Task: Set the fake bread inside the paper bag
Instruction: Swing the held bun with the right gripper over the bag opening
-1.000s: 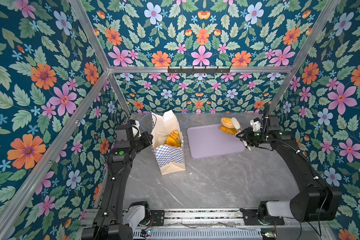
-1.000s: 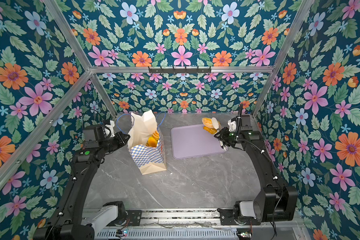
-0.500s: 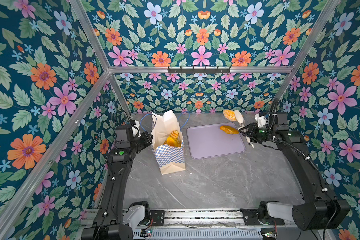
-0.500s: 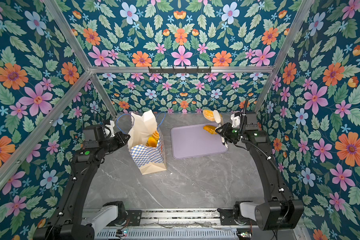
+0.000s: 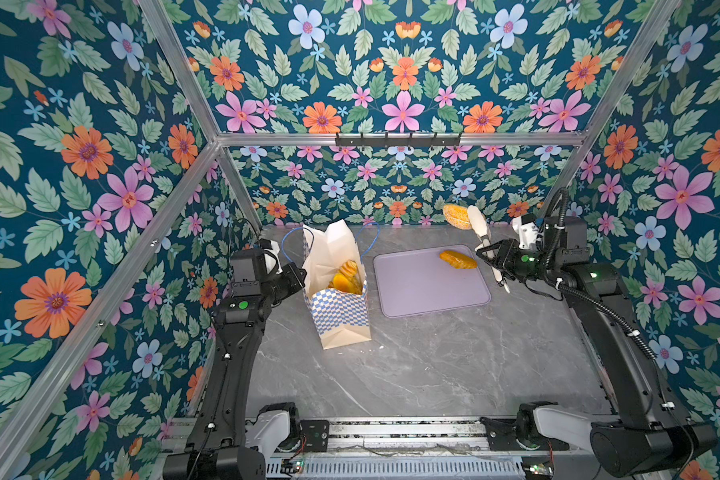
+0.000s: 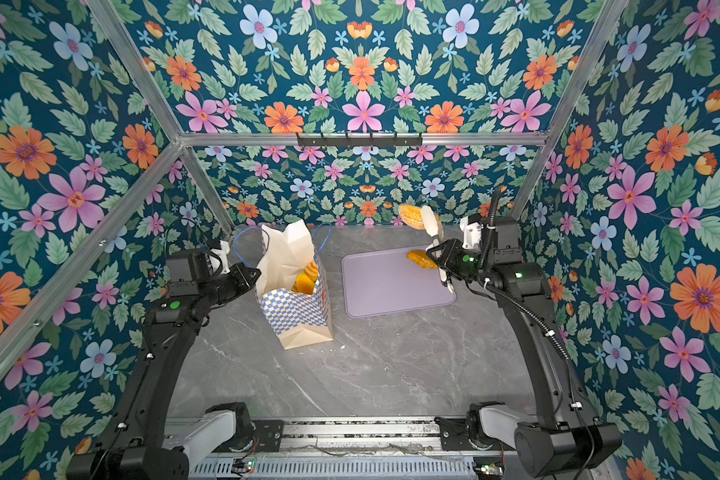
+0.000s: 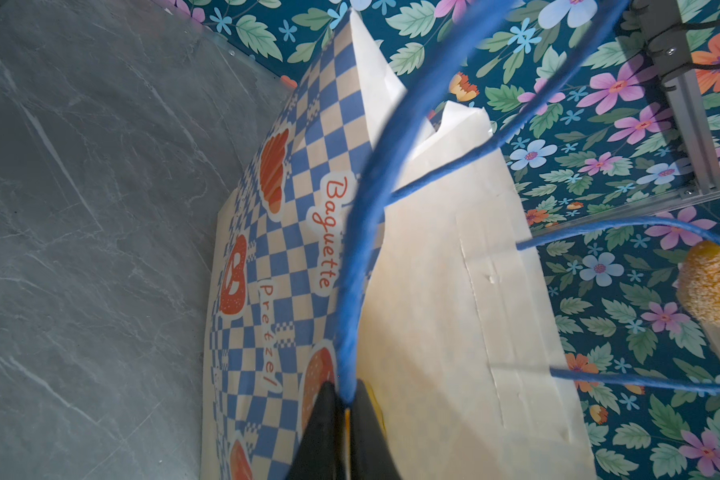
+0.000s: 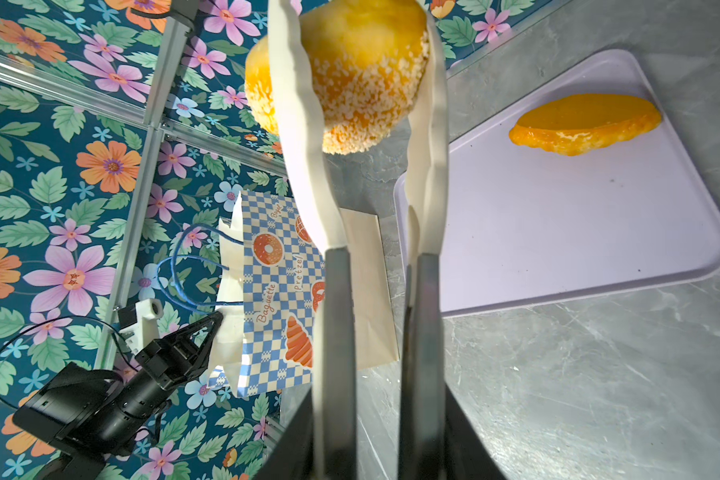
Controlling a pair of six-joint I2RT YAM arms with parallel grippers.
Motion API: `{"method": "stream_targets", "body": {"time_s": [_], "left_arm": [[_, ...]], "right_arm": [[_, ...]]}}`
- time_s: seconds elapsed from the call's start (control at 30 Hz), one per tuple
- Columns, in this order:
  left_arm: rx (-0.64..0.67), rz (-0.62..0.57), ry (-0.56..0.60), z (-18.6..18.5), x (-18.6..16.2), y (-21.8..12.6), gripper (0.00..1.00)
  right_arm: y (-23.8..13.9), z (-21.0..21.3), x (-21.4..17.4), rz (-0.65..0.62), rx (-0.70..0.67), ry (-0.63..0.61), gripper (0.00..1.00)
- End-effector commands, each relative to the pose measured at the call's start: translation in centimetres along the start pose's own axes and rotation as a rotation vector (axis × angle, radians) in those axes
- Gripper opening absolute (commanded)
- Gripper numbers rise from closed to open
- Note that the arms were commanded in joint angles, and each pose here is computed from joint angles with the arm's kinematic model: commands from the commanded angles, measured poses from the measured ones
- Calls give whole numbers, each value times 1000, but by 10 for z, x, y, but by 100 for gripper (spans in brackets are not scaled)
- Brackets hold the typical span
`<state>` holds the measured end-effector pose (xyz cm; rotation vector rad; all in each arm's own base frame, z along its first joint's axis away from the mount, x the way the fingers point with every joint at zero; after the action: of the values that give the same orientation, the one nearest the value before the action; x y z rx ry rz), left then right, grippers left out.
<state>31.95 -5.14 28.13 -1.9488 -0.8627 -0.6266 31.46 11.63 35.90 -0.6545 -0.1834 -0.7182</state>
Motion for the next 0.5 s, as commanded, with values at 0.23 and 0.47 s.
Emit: {"method": "stream_targets", "body": {"time_s": [0.23,0.47], "left_arm": [[-6,-10,8,-2,2,-1,11],[-3,-12,7,-1,2,-2,11]], "right_arm": [[-14,18,0,-47,25,-48,36],[-24,35,-6,-51,68,-85,36]]}}
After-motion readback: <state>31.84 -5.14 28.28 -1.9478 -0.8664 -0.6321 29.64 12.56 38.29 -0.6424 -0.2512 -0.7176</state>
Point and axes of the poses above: each gripper's point midway between its finger pads, its own y axis out along the fingers, its own z axis along the line the jaws close on, x = y × z, the point moved 1 cm from there along -y, back along the fingers, and after that the axes turned 9 degrees about y, right-handed, at the moved point
